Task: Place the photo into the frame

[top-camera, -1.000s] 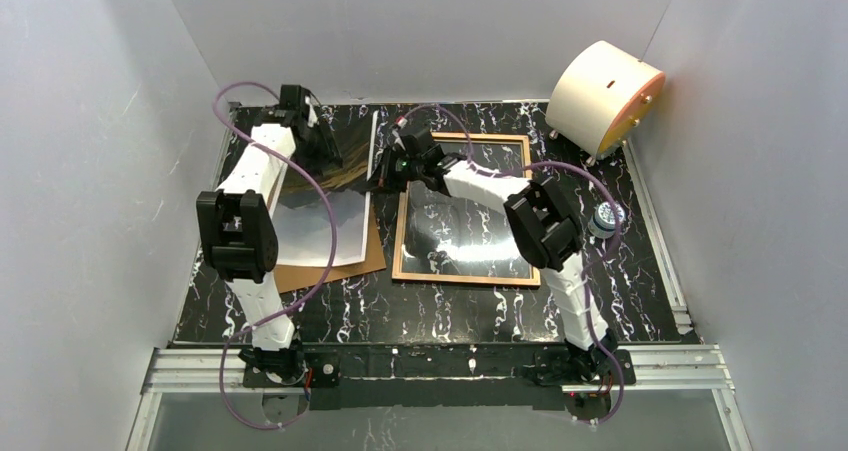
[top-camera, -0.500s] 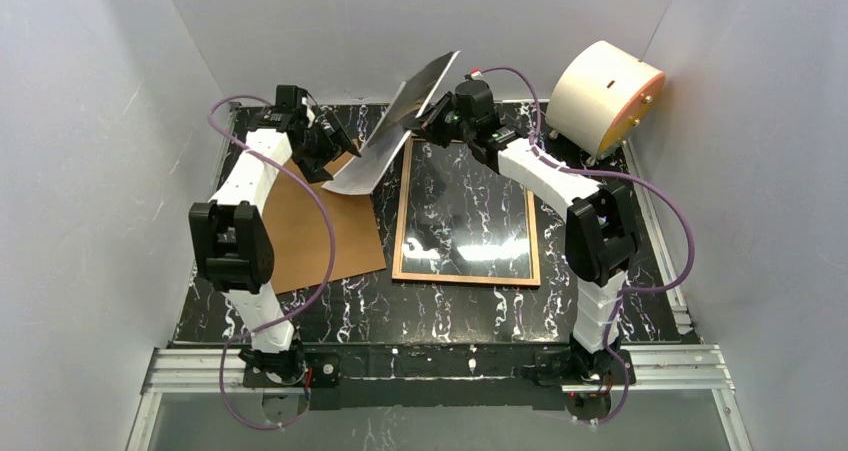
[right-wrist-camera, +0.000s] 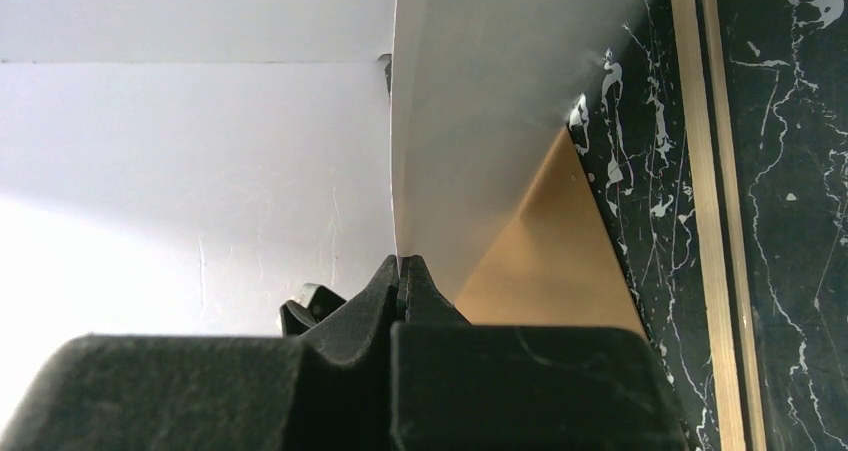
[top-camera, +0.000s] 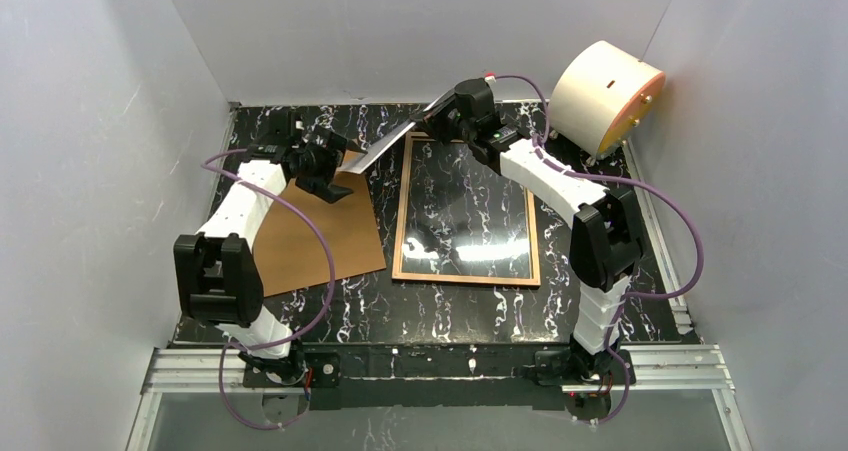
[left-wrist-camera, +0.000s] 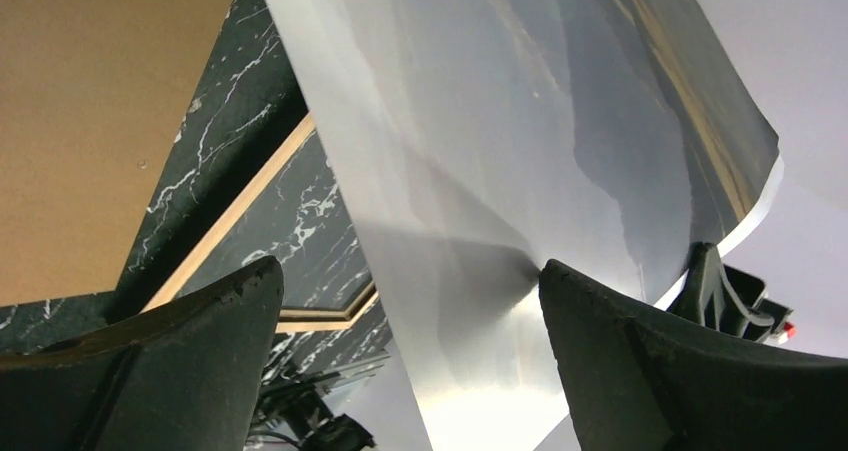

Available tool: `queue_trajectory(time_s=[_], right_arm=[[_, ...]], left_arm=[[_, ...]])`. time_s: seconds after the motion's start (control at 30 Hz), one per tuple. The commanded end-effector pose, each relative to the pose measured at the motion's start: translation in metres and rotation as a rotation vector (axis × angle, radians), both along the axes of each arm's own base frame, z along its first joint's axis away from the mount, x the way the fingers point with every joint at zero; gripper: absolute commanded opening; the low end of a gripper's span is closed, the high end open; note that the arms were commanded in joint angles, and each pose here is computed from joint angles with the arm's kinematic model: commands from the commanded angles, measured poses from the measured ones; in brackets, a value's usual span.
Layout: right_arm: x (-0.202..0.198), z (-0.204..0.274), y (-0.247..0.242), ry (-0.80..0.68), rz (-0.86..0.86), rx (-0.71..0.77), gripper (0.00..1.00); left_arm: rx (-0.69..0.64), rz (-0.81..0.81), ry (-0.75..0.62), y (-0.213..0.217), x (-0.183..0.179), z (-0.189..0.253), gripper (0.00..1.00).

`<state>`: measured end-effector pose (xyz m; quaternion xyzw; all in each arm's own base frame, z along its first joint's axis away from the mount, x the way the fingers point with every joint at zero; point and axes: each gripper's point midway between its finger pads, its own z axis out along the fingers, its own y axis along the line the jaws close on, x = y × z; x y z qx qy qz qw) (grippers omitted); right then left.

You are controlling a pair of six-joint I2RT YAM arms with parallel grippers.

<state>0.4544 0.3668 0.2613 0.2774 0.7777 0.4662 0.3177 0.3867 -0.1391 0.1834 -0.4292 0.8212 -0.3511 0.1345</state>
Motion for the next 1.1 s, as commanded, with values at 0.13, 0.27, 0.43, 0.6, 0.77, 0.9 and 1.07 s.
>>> queue_trajectory(time_s=[0.13, 0.27, 0.43, 0.6, 0.77, 0.9, 1.07], right_arm=[[-0.009, 0.04, -0.008, -0.025, -0.032, 0.082, 0.01], [-0.015, 0.037, -0.013, 0.002, -0.034, 0.068, 0.01], [-0.019, 0.033, -0.016, 0.041, -0.043, 0.081, 0.01], [-0.023, 0.033, -0.017, 0.051, -0.027, 0.092, 0.01], [-0.035, 0.026, -0.016, 0.088, 0.006, 0.121, 0.01], [-0.04, 0.018, -0.021, 0.105, -0.002, 0.108, 0.01], [-0.042, 0.017, -0.022, 0.111, -0.001, 0.112, 0.01]], left_arm=[[-0.042, 0.128, 0.093, 0.011, -0.006, -0.008, 0.86], [0.004, 0.195, 0.044, 0.023, 0.004, 0.003, 0.73], [-0.038, 0.269, 0.016, 0.025, 0.01, 0.005, 0.64], [-0.101, 0.292, 0.031, 0.02, 0.011, -0.001, 0.61], [-0.124, 0.316, 0.023, 0.021, 0.016, 0.001, 0.45], [-0.084, 0.359, -0.053, 0.031, 0.024, 0.019, 0.32], [-0.078, 0.368, -0.062, 0.033, 0.026, 0.022, 0.17]])
